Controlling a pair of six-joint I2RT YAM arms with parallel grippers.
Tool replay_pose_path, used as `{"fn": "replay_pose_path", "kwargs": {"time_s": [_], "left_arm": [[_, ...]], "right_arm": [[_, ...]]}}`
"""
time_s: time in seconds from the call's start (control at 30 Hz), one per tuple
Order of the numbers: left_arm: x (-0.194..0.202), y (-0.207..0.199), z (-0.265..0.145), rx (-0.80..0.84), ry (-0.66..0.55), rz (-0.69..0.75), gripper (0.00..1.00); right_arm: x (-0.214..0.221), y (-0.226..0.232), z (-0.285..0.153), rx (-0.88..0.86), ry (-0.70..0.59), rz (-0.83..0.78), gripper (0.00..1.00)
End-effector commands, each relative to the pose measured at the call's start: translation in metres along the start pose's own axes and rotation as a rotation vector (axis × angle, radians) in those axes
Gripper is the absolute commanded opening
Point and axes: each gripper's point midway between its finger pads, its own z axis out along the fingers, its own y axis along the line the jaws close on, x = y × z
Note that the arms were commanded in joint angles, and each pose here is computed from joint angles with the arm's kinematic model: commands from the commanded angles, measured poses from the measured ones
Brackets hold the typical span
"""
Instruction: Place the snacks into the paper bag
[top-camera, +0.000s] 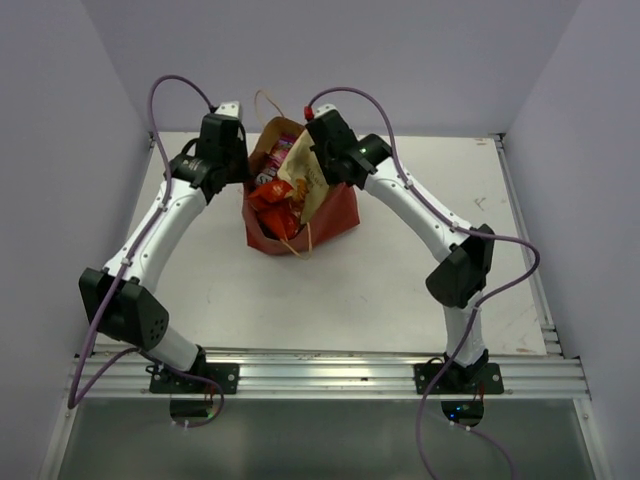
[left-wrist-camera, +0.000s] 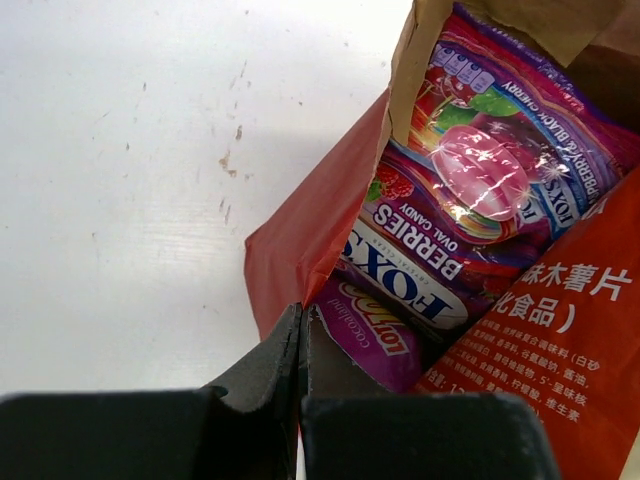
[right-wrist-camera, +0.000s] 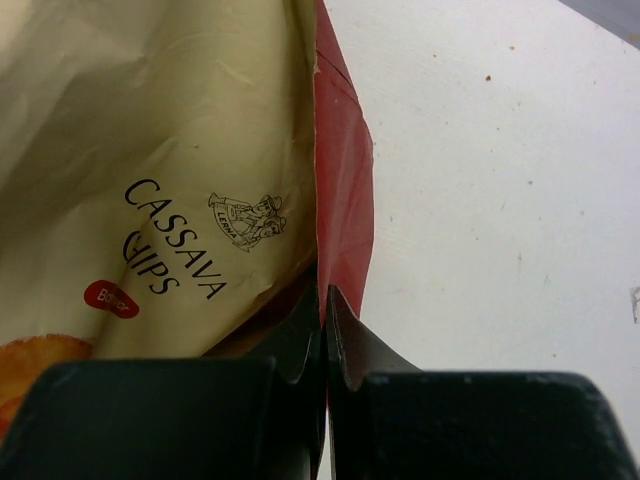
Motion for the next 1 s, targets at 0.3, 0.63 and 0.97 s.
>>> {"fn": "replay_pose_path", "kwargs": {"time_s": [0.3, 0.63, 0.97], "left_arm": [[-0.012, 0.005, -0.070, 0.029, 0.046, 0.031, 0.00], [-0.014, -0.007, -0.103, 0.107, 0.043, -0.017, 0.00], [0.053, -0.019, -0.105, 0.179, 0.173, -0.064, 0.00]], "right_arm": [[-0.022, -0.052, -0.144, -0.015, -0.115, 0.122, 0.00], [0.046, -0.041, -0.165, -0.031, 0.025, 0.133, 0.00], [0.116, -0.025, -0.146, -0.060, 0.142, 0.159, 0.00]]}}
